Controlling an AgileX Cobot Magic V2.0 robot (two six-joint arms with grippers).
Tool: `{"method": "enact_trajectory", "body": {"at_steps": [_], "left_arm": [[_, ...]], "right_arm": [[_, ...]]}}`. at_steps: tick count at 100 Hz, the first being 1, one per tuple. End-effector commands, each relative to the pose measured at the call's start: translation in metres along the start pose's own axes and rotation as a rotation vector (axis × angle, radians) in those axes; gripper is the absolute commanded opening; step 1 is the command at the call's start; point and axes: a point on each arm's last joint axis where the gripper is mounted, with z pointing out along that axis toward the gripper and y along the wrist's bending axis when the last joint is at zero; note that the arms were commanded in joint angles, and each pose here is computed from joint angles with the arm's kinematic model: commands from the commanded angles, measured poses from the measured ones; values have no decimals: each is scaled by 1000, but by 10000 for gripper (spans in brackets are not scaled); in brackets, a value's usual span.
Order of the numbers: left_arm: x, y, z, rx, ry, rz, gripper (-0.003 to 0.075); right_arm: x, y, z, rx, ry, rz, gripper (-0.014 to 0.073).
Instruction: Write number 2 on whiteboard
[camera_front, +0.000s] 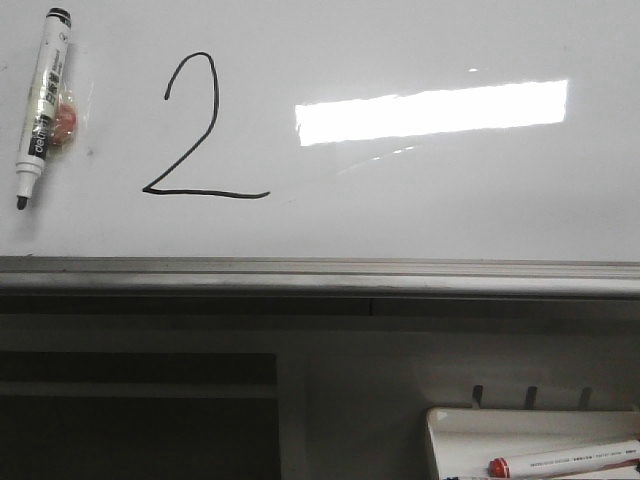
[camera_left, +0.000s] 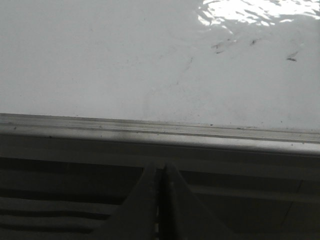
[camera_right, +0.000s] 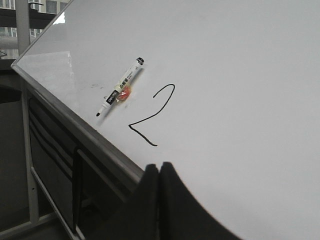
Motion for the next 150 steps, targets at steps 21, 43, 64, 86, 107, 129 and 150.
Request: {"method": "enact_trajectory", "body": {"at_steps": [21,43,64,86,107,129,150], "left_arm": [[-3,0,-1,2,-80,-10,-20],[-3,0,-1,2,-80,-10,-20],[-3,0,-1,2,-80,-10,-20],[-3,0,-1,2,-80,-10,-20],[-3,0,-1,2,-80,-10,-20],[-3,0,-1,2,-80,-10,-20],[-3,0,-1,2,-80,-10,-20]], "right_arm": [[-15,-5,0,42,-89,-2,-57],[-15,-5,0,42,-89,-2,-57],[-15,-5,0,42,-89,-2,-57],[-16,-5,0,48,-102,-1,-57],[-22,-8,-1,83,-169,-29,-57],[-22,-15,-2,199,-158,-38,-57],[-19,-29,-6,427,-106,-72,-57]]}}
